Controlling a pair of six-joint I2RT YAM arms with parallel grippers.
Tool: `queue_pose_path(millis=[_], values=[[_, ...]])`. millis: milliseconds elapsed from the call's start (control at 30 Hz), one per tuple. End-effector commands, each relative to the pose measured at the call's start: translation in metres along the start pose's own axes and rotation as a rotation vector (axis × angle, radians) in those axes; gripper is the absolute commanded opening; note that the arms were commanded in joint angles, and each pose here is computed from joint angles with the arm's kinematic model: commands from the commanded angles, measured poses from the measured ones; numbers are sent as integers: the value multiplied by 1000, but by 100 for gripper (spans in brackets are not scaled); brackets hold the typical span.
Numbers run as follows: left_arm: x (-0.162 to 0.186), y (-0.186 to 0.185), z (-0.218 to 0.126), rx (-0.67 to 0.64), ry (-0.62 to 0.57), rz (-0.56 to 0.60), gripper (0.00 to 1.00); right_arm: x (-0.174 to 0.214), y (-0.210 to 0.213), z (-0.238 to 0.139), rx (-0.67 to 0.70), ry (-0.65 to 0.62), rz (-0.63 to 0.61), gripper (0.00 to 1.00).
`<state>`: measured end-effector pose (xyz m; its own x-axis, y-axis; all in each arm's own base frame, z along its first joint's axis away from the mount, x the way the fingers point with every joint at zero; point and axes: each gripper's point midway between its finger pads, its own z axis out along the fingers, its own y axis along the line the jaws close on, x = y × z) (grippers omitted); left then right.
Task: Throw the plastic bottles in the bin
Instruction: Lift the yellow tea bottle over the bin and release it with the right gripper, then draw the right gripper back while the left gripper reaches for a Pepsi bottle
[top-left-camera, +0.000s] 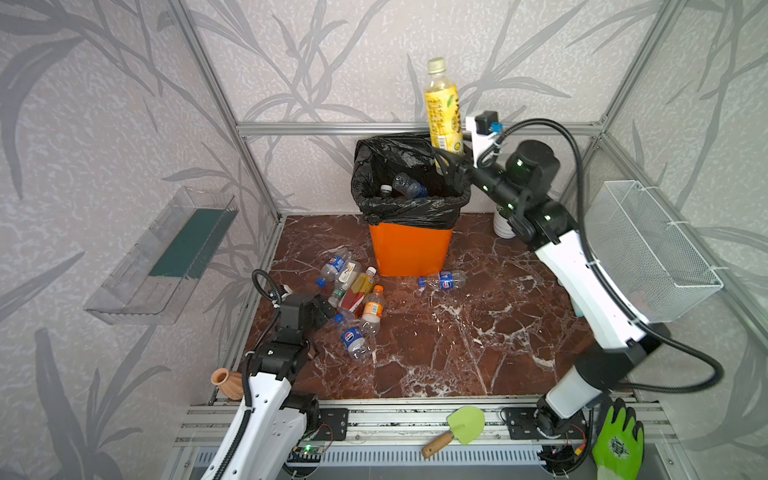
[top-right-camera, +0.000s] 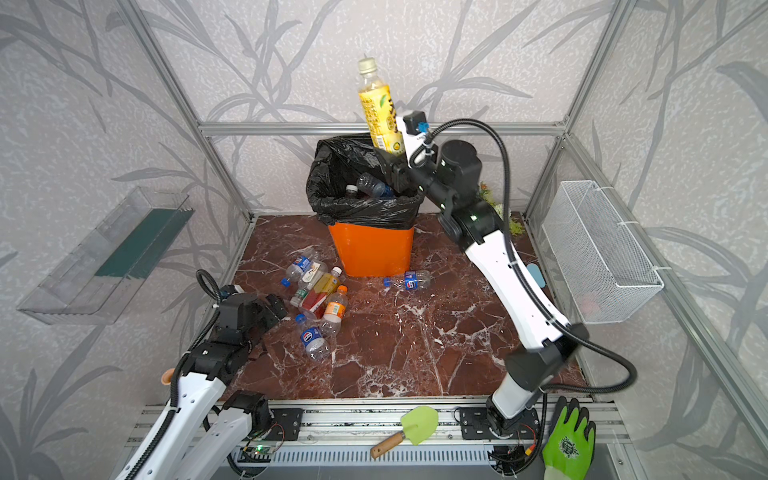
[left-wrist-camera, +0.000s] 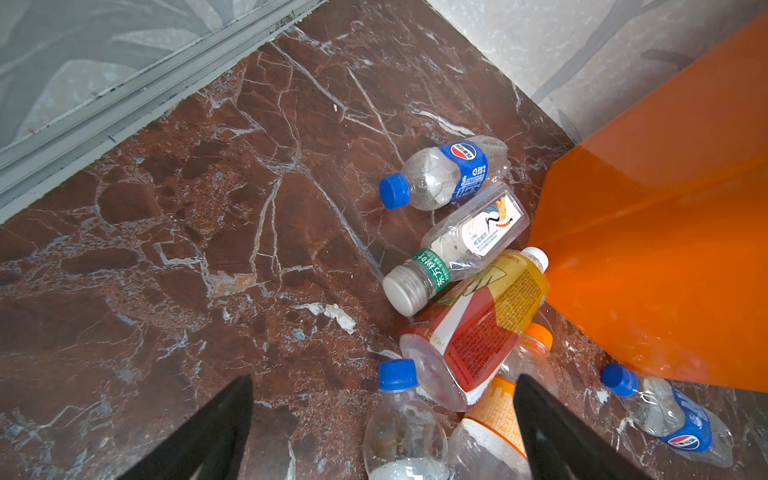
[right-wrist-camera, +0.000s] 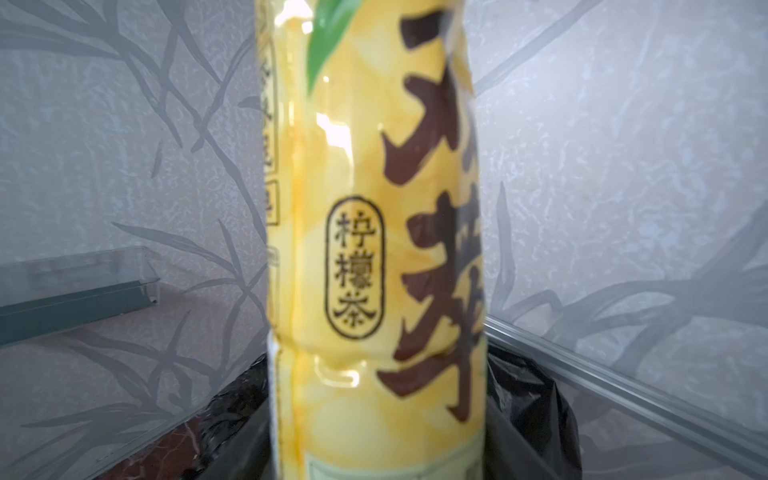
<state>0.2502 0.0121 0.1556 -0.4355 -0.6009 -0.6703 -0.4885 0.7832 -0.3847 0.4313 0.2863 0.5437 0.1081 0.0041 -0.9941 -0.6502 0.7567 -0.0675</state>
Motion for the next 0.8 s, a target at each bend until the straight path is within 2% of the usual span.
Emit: queue_pose_path(millis=[0,133,200,267,433,600,767], values=[[-8,-4,-5,-4,5,15,97,69,-1,-3,9,307,73,98],[-11,-11,-7,26,0,30,97,45,-24,-16,141,230,54,99],[-13,-13,-10,32,-3,40,97,16,-27,-36,179,126,41,99],[-14,-14,-12,40,-1,54,97,5,-27,-52,197,60,31,99],[-11,-18,-16,66,19,53,97,10,-31,-84,228,7,30,99],[11,-15,-18,75,117,15,92,66,-43,-112,292,78,101,99],[47,-10,-14,79,223,-20,89,160,-61,-156,396,179,276,99]])
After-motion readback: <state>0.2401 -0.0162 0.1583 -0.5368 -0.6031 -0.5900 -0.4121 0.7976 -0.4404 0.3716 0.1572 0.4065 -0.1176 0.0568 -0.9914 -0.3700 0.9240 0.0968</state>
